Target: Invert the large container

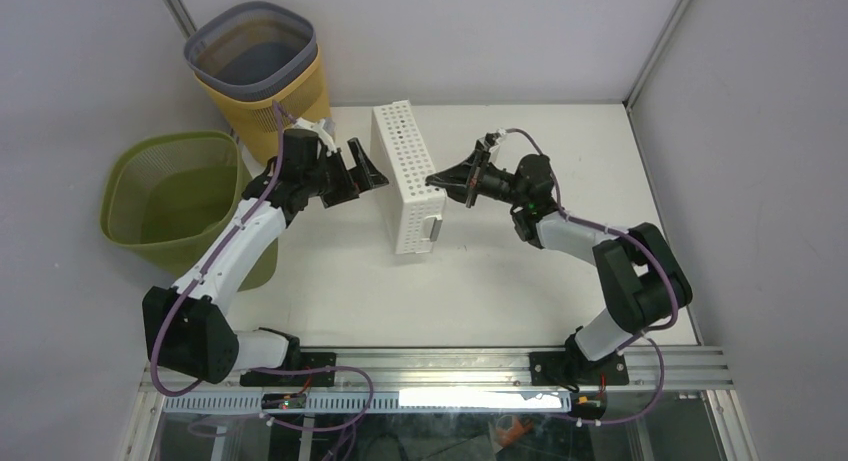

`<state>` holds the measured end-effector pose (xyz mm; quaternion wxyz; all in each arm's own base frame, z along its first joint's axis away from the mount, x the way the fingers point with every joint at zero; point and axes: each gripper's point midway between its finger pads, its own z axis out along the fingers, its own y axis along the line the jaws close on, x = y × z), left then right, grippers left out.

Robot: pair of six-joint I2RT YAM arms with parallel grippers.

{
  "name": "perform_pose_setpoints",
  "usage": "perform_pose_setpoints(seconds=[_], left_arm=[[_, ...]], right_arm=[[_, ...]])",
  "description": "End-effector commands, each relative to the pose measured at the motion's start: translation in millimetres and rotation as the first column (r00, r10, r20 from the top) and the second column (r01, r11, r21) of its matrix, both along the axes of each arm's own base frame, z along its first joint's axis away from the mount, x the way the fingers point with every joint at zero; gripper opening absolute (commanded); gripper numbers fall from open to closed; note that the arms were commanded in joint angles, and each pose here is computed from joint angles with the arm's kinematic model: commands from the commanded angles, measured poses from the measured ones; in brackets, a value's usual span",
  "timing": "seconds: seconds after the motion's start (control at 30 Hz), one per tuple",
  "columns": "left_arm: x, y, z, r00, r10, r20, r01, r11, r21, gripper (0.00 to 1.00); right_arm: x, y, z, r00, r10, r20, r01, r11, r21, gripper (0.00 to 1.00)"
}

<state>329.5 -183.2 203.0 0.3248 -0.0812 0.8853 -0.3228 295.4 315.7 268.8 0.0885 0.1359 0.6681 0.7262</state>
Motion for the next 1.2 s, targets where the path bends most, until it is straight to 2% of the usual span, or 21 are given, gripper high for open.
perform_pose_setpoints(seconds=[0.0,0.23,0.43,0.53,0.63,0.73,0.8,0.9,0.93,0.97,1.1,1.17], left_arm=[[8.1,1.9,43.4,0.993,-0.002,0.117,0.005,1.000,-0.021,0.99],[5.3,-1.7,53.9,0.988,-0.030,0.151,0.036,0.999,-0.038,0.99],[-2.0,-3.5,46.2,0.989,-0.056,0.141,0.062,0.997,-0.041,0.99],[-7.8,-5.6,38.2,0.989,-0.076,0.124,0.082,0.995,-0.049,0.99],[-9.7,-3.6,32.7,0.990,-0.075,0.120,0.080,0.996,-0.037,0.99],[-13.7,-3.6,30.0,0.990,-0.081,0.117,0.086,0.996,-0.038,0.99],[-15.7,-2.7,24.7,0.991,-0.079,0.112,0.084,0.996,-0.040,0.99],[-19.2,-4.9,16.1,0.991,-0.091,0.095,0.096,0.994,-0.049,0.99],[-20.3,-5.4,14.8,0.991,-0.097,0.091,0.102,0.994,-0.052,0.99],[-21.6,-5.7,12.5,0.991,-0.100,0.086,0.105,0.993,-0.053,0.99],[-23.3,-8.0,4.8,0.991,-0.114,0.072,0.119,0.991,-0.060,0.99],[-23.1,-9.3,6.0,0.990,-0.121,0.072,0.125,0.990,-0.066,0.99]], right_arm=[[-3.2,-11.7,58.1,0.981,-0.055,0.187,0.031,0.991,0.129,0.00],[-5.7,-34.8,23.9,0.990,-0.105,0.090,0.090,0.983,0.159,0.00],[-6.9,-61.9,-4.7,0.983,-0.185,0.002,0.181,0.963,0.201,0.00],[-4.7,-84.0,-28.8,0.971,-0.238,-0.027,0.240,0.961,0.135,0.00],[-3.9,-96.0,-60.8,0.965,-0.256,-0.063,0.256,0.967,-0.001,0.00],[-3.8,-111.0,-99.4,0.952,-0.296,-0.076,0.275,0.938,-0.212,0.12],[-0.8,-126.2,-118.1,0.942,-0.331,-0.060,0.283,0.875,-0.394,0.23],[4.3,-157.1,-131.0,0.925,-0.380,0.023,0.312,0.722,-0.617,0.66],[6.6,-165.5,-132.5,0.920,-0.390,0.042,0.321,0.688,-0.651,0.76],[8.2,-173.4,-135.2,0.914,-0.404,0.042,0.325,0.664,-0.673,0.82],[11.3,-201.6,-155.4,0.892,-0.452,-0.012,0.307,0.626,-0.717,0.87],[12.4,-215.3,-157.4,0.887,-0.461,0.027,0.313,0.557,-0.769,0.90]])
